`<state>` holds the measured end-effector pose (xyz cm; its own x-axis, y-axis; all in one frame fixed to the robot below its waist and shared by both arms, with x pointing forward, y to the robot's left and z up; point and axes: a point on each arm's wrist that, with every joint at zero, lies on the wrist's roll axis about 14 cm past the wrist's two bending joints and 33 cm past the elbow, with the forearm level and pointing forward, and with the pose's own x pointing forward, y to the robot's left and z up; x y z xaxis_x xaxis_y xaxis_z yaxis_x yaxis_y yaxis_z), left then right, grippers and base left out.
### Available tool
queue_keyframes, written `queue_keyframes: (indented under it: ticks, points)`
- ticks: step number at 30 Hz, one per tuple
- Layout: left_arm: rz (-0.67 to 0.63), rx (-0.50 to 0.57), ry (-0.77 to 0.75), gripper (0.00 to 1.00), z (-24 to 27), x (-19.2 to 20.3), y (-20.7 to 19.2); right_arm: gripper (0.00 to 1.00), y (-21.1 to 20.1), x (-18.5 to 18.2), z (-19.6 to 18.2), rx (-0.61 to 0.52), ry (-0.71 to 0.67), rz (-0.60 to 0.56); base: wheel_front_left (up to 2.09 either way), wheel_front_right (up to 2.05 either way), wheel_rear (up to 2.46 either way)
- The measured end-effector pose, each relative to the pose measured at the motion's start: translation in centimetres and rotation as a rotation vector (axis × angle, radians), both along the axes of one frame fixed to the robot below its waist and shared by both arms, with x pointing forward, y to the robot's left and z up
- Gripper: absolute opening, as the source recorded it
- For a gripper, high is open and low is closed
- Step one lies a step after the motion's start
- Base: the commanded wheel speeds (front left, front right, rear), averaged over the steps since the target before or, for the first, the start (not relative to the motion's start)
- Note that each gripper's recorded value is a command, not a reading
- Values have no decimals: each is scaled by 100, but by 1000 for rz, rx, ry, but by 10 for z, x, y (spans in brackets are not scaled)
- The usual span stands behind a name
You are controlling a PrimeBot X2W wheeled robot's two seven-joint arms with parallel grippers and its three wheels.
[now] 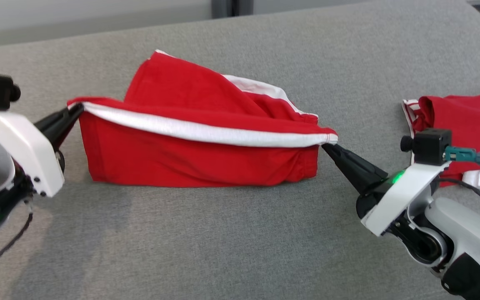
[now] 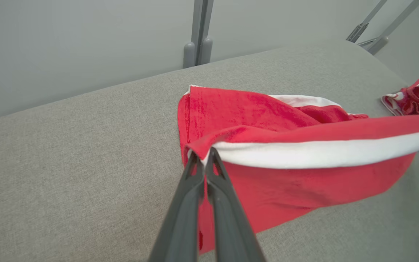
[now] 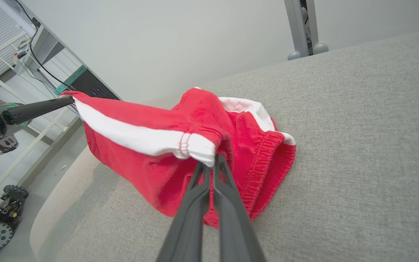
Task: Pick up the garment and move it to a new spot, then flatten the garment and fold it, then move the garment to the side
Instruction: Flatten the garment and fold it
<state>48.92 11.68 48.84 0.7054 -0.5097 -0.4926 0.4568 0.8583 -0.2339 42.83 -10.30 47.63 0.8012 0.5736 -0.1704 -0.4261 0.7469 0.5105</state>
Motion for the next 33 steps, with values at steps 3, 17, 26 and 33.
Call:
queue_keyframes:
  ticks: [3, 17, 26, 33]
  points:
    - [-28, 14, 8, 0, -8, 22, -9, 0, -4, 11, -6, 18, 13, -34, 0, 0, 0]
    - [-80, 70, 77, 0, -55, 113, -50, 0, -19, 44, -28, 98, 34, -183, 0, 0, 0]
    - [-73, 86, 107, 0, -83, 147, -68, 0, -27, 54, -37, 118, 47, -256, 0, 0, 0]
    - [-53, 89, 155, 0, -110, 156, -73, 0, -27, 58, -47, 105, 70, -275, 0, 0, 0]
